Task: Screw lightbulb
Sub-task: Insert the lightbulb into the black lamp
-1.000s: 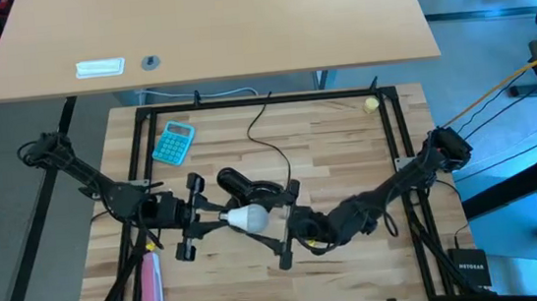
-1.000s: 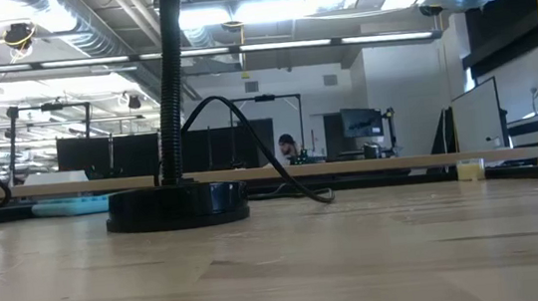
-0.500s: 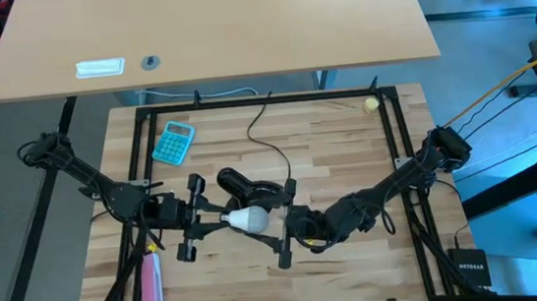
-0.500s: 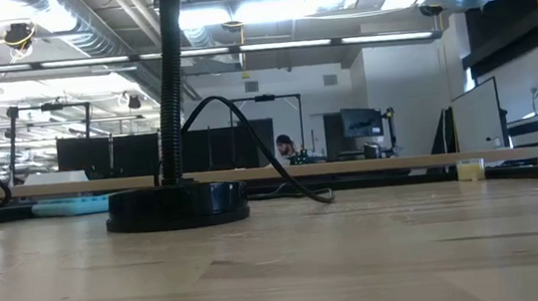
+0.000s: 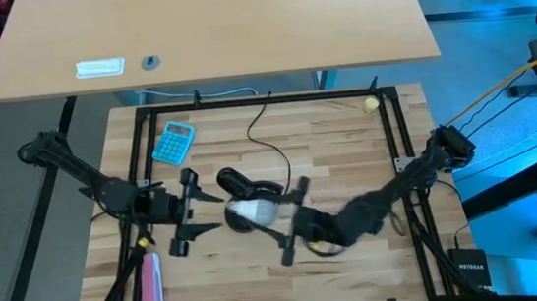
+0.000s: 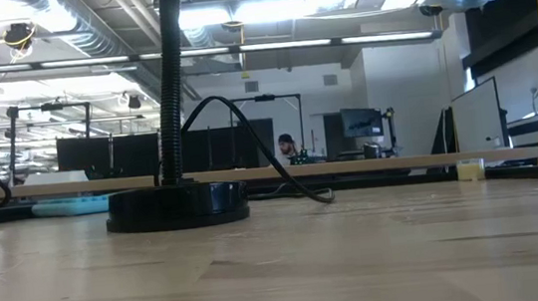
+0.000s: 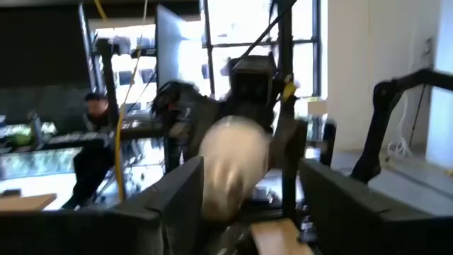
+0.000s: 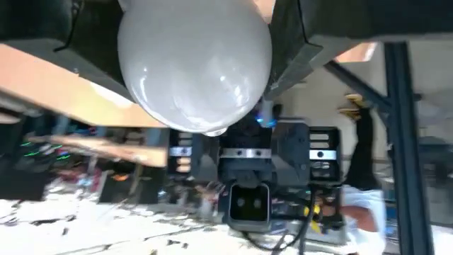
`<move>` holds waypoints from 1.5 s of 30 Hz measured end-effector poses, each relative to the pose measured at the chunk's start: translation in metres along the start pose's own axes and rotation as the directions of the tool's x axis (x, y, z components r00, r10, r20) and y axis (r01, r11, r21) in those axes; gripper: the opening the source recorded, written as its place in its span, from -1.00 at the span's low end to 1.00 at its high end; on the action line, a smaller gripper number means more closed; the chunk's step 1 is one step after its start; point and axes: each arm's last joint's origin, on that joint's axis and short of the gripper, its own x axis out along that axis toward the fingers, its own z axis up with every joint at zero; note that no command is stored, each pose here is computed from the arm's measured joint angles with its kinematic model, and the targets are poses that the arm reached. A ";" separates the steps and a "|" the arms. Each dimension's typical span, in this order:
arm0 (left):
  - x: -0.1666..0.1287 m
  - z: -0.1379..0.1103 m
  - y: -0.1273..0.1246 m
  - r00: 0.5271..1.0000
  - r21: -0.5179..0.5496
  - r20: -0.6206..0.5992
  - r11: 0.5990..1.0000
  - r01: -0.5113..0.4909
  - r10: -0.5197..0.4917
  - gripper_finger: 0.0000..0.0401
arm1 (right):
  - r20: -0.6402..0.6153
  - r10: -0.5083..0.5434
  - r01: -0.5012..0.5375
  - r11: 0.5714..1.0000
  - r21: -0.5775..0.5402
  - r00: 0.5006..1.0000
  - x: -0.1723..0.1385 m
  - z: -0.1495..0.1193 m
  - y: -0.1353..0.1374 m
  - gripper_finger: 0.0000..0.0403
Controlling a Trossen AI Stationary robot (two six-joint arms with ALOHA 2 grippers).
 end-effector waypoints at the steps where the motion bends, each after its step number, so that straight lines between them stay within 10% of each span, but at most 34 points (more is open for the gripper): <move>1: -0.004 0.004 0.003 1.000 -0.005 -0.018 1.000 0.003 -0.003 0.16 | 0.002 -0.021 0.021 1.000 -0.014 1.000 -0.007 0.006 0.001 0.27; 14: -0.048 0.014 0.079 0.933 -0.063 -0.318 0.977 -0.202 0.172 0.42 | -0.184 -0.194 0.184 0.980 -0.072 0.964 -0.090 0.011 0.028 0.28; 27: -0.021 0.017 0.145 0.900 -0.221 -0.436 0.973 -0.072 -0.033 0.42 | -0.326 -0.251 0.261 0.965 -0.015 0.912 -0.106 -0.024 0.008 0.30; 33: 0.009 0.049 0.142 0.803 -0.162 -0.581 0.986 0.041 -0.129 0.42 | -0.336 -0.275 0.299 0.954 0.021 0.901 -0.108 -0.059 0.005 0.33; 40: 0.048 0.051 0.130 0.572 -0.182 -0.784 0.970 0.163 -0.243 0.42 | -0.322 -0.261 0.299 0.951 0.074 0.910 -0.102 -0.081 0.006 0.33; 45: 0.067 0.064 0.126 0.555 -0.058 -0.819 0.983 0.176 -0.148 0.42 | -0.326 -0.259 0.297 0.952 0.072 0.909 -0.100 -0.085 0.005 0.33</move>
